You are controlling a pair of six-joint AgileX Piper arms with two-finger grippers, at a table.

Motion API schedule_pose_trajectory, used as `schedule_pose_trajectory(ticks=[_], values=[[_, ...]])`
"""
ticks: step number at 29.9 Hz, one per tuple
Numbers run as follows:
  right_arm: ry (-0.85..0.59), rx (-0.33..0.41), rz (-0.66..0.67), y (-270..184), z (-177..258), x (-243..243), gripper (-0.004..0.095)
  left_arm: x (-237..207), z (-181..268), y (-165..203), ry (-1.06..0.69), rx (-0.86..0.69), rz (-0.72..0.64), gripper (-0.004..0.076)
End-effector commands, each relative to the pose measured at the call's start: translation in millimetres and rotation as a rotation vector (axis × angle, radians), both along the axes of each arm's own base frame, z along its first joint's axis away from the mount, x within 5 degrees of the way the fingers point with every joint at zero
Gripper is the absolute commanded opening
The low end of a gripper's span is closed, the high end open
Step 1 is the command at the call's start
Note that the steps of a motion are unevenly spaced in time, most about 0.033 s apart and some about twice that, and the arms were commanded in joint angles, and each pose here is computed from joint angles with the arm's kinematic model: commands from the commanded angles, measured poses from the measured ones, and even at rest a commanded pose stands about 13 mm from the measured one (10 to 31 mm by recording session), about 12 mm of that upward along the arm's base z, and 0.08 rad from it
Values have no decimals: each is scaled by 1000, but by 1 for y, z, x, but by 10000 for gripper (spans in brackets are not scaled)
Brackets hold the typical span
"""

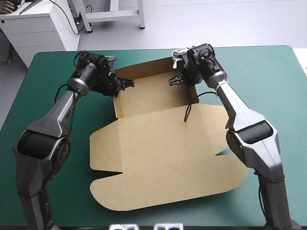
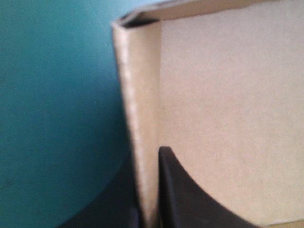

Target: Fold the box

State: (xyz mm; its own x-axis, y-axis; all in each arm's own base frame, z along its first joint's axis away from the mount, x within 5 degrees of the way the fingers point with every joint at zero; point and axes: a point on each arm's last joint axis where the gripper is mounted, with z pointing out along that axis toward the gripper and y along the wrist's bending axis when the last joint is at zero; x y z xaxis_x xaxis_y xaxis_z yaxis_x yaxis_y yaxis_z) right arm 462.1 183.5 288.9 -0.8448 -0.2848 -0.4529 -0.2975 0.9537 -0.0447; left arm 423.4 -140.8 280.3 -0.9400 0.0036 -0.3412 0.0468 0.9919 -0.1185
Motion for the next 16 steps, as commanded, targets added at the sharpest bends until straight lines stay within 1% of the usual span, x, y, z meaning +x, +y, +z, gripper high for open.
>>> schedule_pose_trajectory(ticks=[1,6,7,9,10,12,13,14,16], values=[[-8,72,97,13,20,-12,-14,0,-1,-14,-17,44,-67,-8],[54,22,128,14,-18,2,-14,10,-27,-18,14,56,-71,-8],[60,8,129,12,-23,4,-14,11,-32,-19,16,59,-71,-8],[71,1,131,10,-29,7,-14,13,-35,-18,19,65,-81,-3],[69,1,129,9,-29,7,-13,13,-36,-19,23,67,-109,8],[66,-10,147,6,-29,8,-2,11,-36,-22,34,53,-167,54],[67,-5,175,6,-29,8,28,10,-36,-23,41,46,-191,93],[69,2,193,5,-29,9,68,9,-36,-24,46,34,-202,129],[67,26,214,5,-25,8,212,9,-36,-24,47,32,-203,227]])
